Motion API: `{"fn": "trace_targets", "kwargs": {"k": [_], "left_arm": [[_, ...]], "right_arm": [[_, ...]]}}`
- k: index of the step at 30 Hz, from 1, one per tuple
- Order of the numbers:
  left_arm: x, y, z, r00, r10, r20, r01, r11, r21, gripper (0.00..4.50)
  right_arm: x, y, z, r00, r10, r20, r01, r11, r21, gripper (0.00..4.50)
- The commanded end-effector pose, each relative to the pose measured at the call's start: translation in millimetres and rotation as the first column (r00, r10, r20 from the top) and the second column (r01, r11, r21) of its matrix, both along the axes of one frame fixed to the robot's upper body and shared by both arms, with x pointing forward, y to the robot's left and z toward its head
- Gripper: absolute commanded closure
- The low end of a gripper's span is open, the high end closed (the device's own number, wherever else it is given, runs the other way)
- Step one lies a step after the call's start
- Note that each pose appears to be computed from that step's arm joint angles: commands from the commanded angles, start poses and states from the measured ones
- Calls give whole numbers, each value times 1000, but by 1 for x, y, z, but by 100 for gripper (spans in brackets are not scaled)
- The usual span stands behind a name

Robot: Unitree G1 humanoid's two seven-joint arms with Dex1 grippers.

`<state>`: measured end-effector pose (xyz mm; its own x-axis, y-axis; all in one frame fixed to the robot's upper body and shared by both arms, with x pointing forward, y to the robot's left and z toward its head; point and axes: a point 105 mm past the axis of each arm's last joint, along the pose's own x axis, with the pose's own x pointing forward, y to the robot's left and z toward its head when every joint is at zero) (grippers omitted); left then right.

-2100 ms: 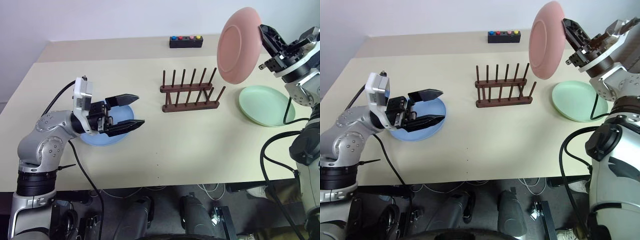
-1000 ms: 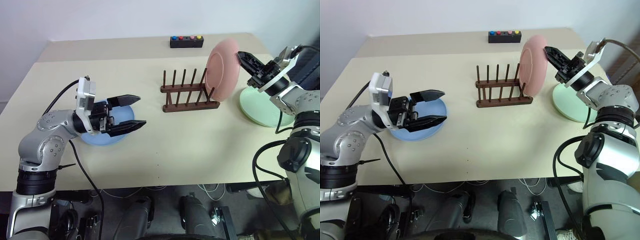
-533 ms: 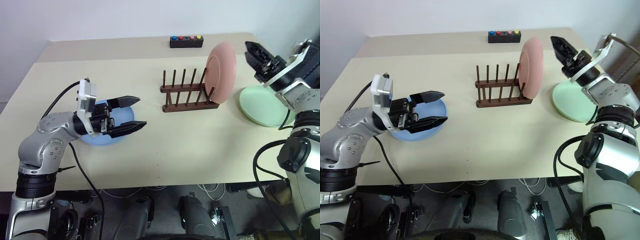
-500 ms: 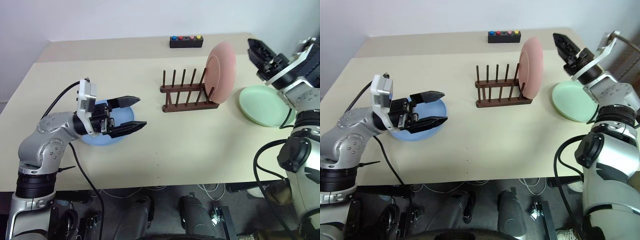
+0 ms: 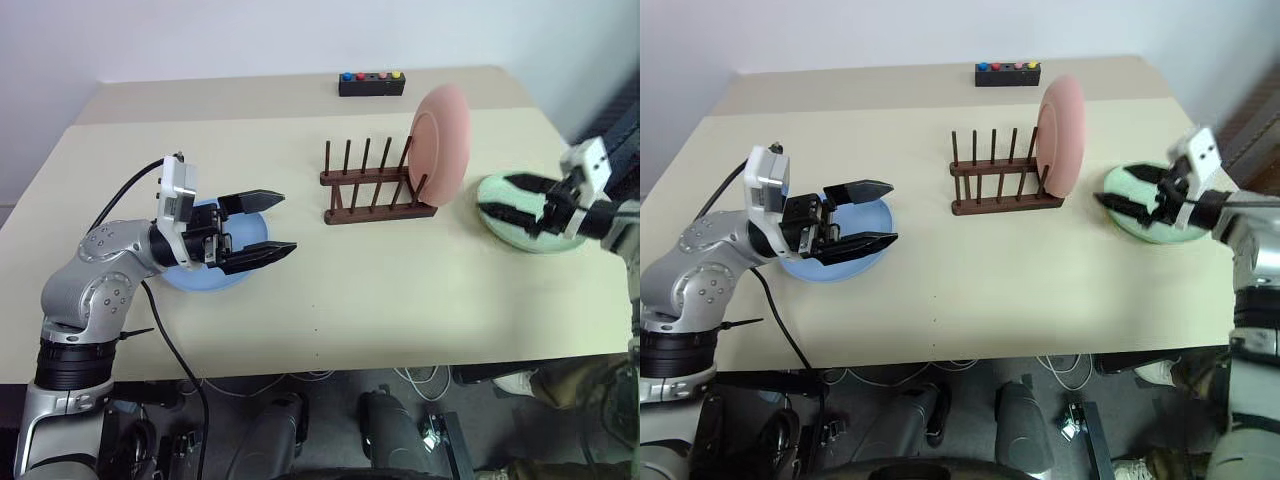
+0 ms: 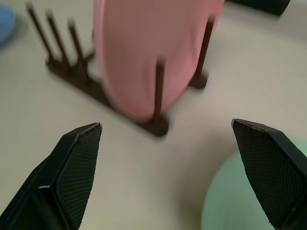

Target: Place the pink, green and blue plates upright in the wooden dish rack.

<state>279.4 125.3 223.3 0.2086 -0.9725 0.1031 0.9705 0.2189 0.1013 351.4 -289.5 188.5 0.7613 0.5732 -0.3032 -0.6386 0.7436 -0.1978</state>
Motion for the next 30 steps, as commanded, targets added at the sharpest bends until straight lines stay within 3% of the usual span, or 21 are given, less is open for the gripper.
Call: {"fn": "trace_targets", "kwargs": {"k": [1,6,10,13,20,23,24,26,30], "left_arm": [[-2,-6,8,998,-33,48,32,999,7,0],[-5,-7,4,997,-51,56,48,998,52,0],[-8,-5,-2,996,-38,81,30,995,95,0],[-8,-6,-3,994,-20,109,8,994,105,0],[-9,-6,-4,993,-3,117,-8,995,95,0],[-9,-5,-4,993,2,116,-13,995,95,0],[-9,-5,-3,993,3,116,-13,996,91,0],[-7,-5,0,994,9,112,-17,998,66,0],[-6,-4,3,994,15,113,-20,999,49,0]], "right_arm": [[-3,-15,-20,998,-31,-62,6,932,-362,6],[13,-26,-26,989,-142,-49,110,907,-406,6],[15,-31,-41,975,-180,-132,113,907,-405,6],[21,-31,-41,969,-207,-137,136,906,-401,88],[23,-37,-43,962,-235,-140,152,884,-442,447],[26,-33,-35,966,-226,-125,156,896,-415,447],[28,-28,-29,970,-216,-114,159,914,-372,447],[39,-1,3,985,-161,-67,152,981,-117,447],[51,22,68,985,-155,72,136,965,224,447]]}}
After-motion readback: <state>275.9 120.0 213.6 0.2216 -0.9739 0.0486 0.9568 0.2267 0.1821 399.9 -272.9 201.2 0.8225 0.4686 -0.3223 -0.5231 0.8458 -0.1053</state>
